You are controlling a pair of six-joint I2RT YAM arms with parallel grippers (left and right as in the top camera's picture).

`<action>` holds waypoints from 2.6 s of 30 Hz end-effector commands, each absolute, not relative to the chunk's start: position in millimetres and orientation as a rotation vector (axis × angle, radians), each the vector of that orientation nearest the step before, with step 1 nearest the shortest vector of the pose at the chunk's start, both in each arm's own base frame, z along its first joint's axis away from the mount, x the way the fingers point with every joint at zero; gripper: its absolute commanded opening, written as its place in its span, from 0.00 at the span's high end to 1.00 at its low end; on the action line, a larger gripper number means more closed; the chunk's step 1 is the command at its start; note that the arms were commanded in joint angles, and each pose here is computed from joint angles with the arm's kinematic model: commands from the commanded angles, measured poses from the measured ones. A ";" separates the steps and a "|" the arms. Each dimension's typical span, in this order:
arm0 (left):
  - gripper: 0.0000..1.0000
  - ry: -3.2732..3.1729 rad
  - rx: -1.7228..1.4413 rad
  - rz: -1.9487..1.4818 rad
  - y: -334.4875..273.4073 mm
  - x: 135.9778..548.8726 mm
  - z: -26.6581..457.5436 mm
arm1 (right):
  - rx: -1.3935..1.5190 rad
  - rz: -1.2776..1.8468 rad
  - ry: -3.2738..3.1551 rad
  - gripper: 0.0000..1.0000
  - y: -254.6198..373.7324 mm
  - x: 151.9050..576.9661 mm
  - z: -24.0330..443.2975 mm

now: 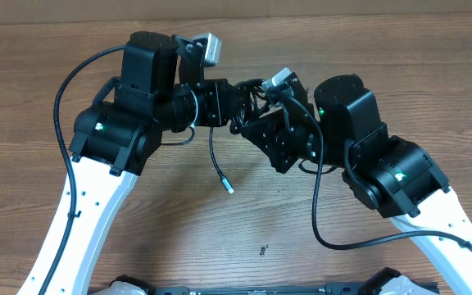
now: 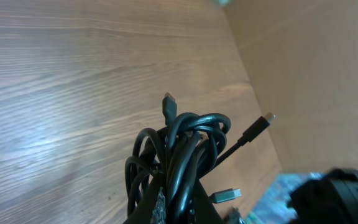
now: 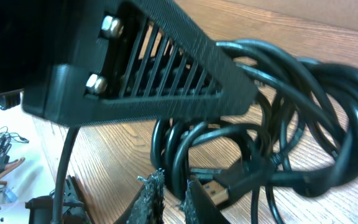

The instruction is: Untangle cables

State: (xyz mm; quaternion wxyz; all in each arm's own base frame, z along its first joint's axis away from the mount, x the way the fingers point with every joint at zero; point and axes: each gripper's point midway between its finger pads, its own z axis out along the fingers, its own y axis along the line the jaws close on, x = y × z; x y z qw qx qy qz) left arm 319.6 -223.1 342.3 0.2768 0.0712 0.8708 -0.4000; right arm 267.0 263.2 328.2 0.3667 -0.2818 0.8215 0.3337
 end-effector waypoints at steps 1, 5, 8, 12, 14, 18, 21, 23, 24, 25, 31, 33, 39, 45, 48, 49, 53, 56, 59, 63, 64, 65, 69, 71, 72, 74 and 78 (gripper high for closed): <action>0.96 2.239 0.425 -1.289 -244.0 285.9 373.8 | -0.657 0.728 2.126 0.88 251.2 285.4 322.4; 0.96 2.216 0.505 -1.357 -249.0 274.2 378.1 | -0.626 0.673 2.137 0.88 244.8 291.3 319.8; 0.96 2.216 0.511 -1.372 -249.4 272.2 378.7 | -0.602 0.621 2.158 0.89 238.0 294.6 315.4; 0.96 2.214 0.552 -1.378 -249.6 267.2 376.8 | -0.553 0.514 2.189 0.92 223.7 301.5 308.4; 0.96 2.223 0.558 -1.374 -249.0 265.7 374.6 | -0.534 0.479 2.189 0.93 219.4 304.8 307.9; 0.96 2.235 0.553 -1.375 -247.9 264.7 372.8 | -0.517 0.437 2.187 0.94 214.3 308.6 307.8; 0.96 2.238 0.547 -1.376 -246.5 265.2 372.5 | -0.532 0.417 2.179 0.95 213.1 309.6 308.1; 0.96 2.234 0.556 -1.392 -247.4 263.2 373.7 | -0.539 0.415 2.171 0.95 213.5 310.2 309.0; 0.96 2.225 0.571 -1.420 -249.0 260.0 376.0 | -0.545 0.413 2.163 0.94 213.9 310.9 310.2; 0.96 2.219 0.584 -1.443 -250.1 257.1 377.9 | -0.554 0.409 2.155 0.95 214.3 311.5 311.1; 0.96 2.205 0.596 -1.414 -249.5 260.2 377.5 | -0.596 0.489 2.145 0.95 225.1 304.9 313.3; 0.96 2.232 0.540 -1.314 -243.5 272.8 370.0 | -0.638 0.565 2.141 0.95 234.3 297.2 314.4; 0.96 2.310 0.316 -1.023 -217.4 308.2 349.6 | -0.699 0.679 2.133 0.95 244.9 281.2 318.4; 0.96 2.321 0.234 -0.930 -203.7 320.5 344.8 | -0.680 0.660 2.116 0.95 236.4 275.3 327.4; 0.96 2.327 0.208 -0.923 -197.9 323.1 343.8 | -0.661 0.632 2.108 0.95 231.6 276.7 330.7; 0.96 2.330 0.201 -0.925 -195.7 323.6 343.4 | -0.659 0.629 2.105 0.94 231.0 276.6 331.4; 0.96 2.329 0.220 -1.002 -198.4 318.3 346.7 | -0.645 0.599 2.116 0.94 227.0 278.6 329.3; 0.96 2.293 0.285 -1.129 -209.9 309.4 357.9 | -0.641 0.585 2.130 0.94 224.8 278.5 326.3; 0.96 2.254 0.318 -1.250 -220.4 302.3 370.8 | -0.642 0.583 2.138 0.94 224.6 278.3 324.5; 0.95 2.232 0.337 -1.281 -223.5 301.0 375.9 | -0.654 0.605 2.138 0.94 227.3 276.1 324.3; 0.96 2.233 0.332 -1.273 -222.8 302.0 375.4 | -0.661 0.617 2.136 0.95 228.8 275.0 324.8; 0.96 2.235 0.324 -1.261 -221.8 303.6 374.6 | -0.664 0.625 2.135 0.95 229.7 274.2 325.0; 0.96 2.236 0.318 -1.249 -221.0 305.0 374.0 | -0.678 0.651 2.128 0.95 232.9 272.0 326.6; 0.96 2.253 0.264 -1.239 -218.7 308.3 372.2 | -0.698 0.691 2.117 0.95 237.7 268.3 328.8; 0.96 2.259 0.245 -1.239 -218.1 309.2 371.8 | -0.705 0.706 2.113 0.95 239.4 266.9 329.6; 0.96 2.269 0.211 -1.236 -216.8 310.9 370.9 | -0.720 0.732 2.109 0.95 242.2 264.0 330.5; 0.96 2.272 0.213 -1.241 -218.6 309.5 370.8 | -0.720 0.733 2.110 0.95 242.5 263.9 330.3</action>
